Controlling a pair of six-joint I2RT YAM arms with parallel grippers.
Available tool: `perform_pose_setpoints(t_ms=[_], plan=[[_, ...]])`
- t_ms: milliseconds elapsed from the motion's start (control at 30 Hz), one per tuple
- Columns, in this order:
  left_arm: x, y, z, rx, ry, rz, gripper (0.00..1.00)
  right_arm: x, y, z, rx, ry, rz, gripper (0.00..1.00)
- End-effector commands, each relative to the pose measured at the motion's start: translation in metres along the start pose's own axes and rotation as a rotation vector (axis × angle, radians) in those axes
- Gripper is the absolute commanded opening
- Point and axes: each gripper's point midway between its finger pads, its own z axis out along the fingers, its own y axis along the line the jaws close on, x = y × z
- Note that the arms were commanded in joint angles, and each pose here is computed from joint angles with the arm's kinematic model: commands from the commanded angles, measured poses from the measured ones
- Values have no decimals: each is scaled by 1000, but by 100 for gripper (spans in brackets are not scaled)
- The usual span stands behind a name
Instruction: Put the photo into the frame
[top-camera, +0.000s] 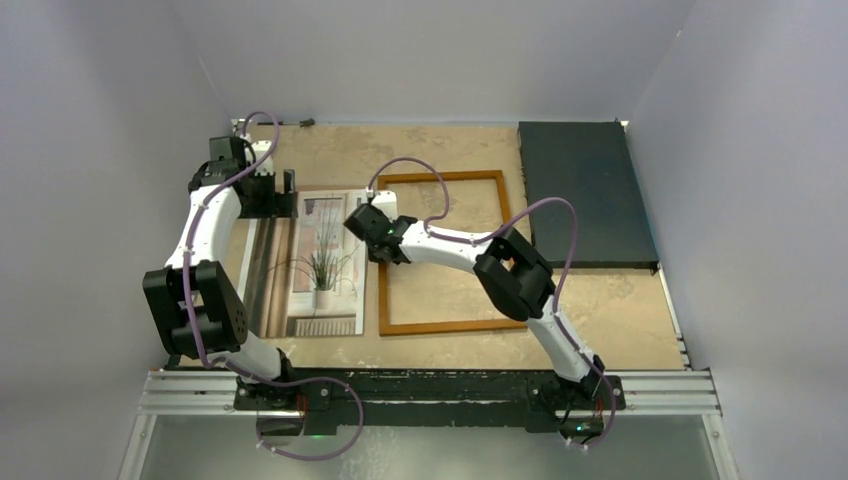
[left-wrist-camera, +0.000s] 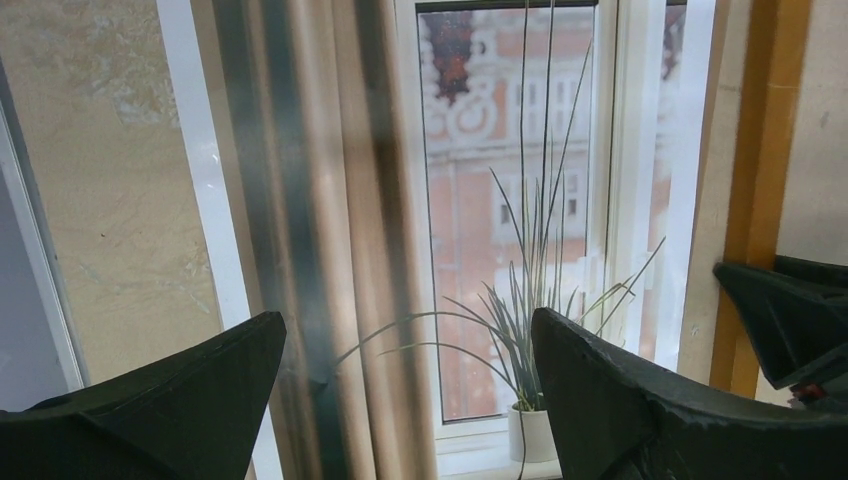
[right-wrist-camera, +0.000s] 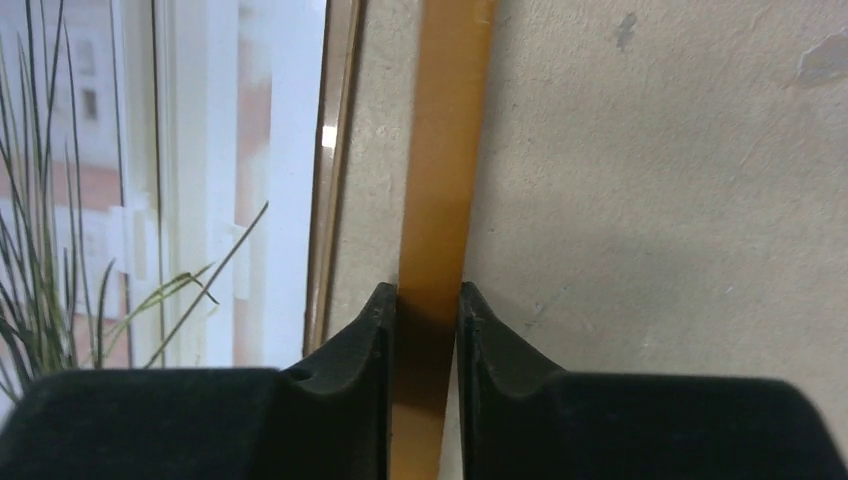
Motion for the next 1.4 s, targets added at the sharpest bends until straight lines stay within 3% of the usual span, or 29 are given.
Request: perform_pose_setpoints(t_ms=[0,167,400,633,700,1133,1367], plan=[[-15,1,-12,8,-28,13,92,-11,20,-14,-49,4,42,13],[-18,10,-11,-53,-52,-15,91,-67,35,-60,-128,-85,98,0],[-16,-1,-14,8,-43,13,91,-139,28,-123,-273,-158,282,0],[-17,-25,-21,127,-96,-12,91,-205,20,-190,-564,-170,483,0],[-15,-36,-18,186,-117,-21,99,-220,19,-207,-627,-177,512,0],[-9,-104,14,424,-120,-90,100,-242,39,-291,-1124,-129,582,0],[-4,-133,26,559,-123,-156,100,-255,29,-340,-1332,-184,642,0]])
